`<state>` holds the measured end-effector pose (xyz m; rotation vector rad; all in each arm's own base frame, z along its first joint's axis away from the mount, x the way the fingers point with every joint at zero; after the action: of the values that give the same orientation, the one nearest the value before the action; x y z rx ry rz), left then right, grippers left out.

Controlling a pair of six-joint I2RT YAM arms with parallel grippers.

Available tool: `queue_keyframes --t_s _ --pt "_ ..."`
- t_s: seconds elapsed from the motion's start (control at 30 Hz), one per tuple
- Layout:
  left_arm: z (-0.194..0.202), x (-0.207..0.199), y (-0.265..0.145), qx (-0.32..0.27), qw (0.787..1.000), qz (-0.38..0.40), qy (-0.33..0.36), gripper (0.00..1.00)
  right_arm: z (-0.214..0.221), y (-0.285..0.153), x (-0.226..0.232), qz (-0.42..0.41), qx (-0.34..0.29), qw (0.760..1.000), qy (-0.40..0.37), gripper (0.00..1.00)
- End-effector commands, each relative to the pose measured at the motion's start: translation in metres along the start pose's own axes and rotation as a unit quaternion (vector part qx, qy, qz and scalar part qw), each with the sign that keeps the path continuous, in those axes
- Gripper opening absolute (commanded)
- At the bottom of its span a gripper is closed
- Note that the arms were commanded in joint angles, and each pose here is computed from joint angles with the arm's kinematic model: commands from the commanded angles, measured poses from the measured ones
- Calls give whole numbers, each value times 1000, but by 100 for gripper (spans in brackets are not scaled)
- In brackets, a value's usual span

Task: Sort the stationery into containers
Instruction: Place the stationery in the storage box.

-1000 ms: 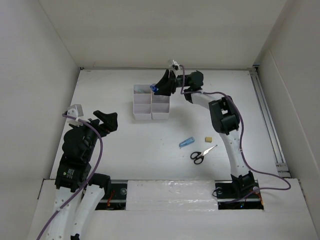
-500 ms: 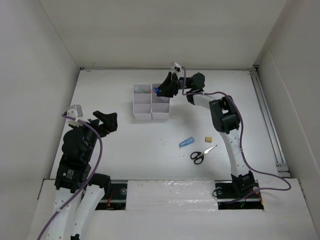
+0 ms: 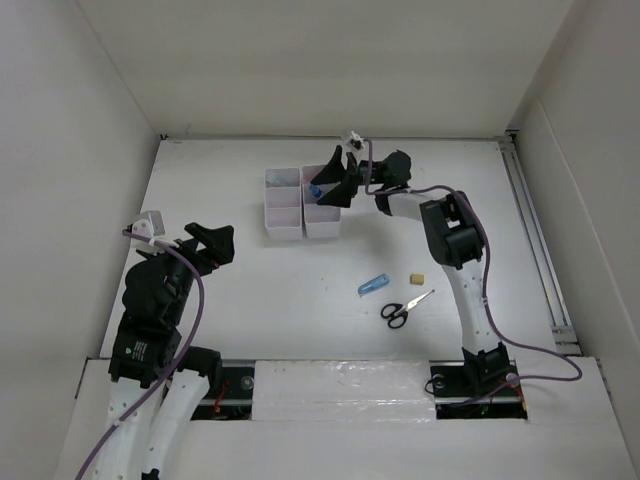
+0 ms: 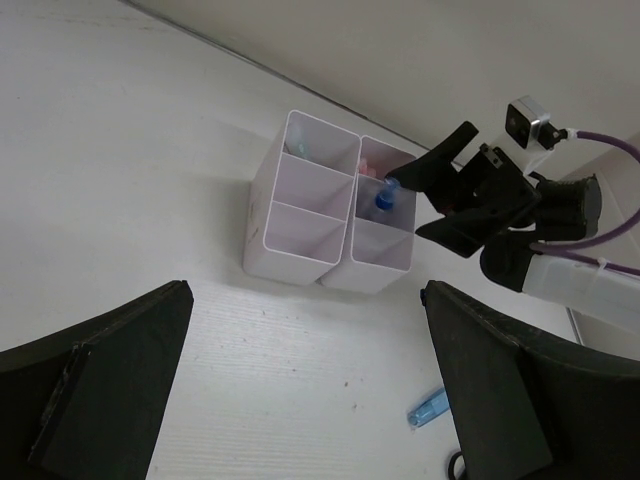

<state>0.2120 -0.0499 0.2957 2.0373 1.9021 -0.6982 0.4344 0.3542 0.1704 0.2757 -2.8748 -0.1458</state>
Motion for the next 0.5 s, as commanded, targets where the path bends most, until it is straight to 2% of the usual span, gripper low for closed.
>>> queue_keyframes --t_s 0.0,0.03,0.4,0.47 --pt "-7 -7 1 -16 1000 18 7 100 -54 11 35 -36 -26 984 -170 96" --pt "-7 -7 1 -16 1000 18 7 100 -58 11 38 -34 -30 984 -171 100" --pt "-8 -7 -1 -20 1000 21 6 100 -96 11 71 -28 -53 978 -202 100" --pt "-8 -7 -1 -20 1000 21 6 100 -99 9 78 -11 -75 978 -196 100"
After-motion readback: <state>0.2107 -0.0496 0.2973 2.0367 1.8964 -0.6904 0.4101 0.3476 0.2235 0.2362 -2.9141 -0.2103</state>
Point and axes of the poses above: each gripper's point midway between its finger pads, its own y axis out along the fingers, its own x axis along the line the jaws close on, z = x × y, the point moved 1 cm from there along -y, back along the fingers
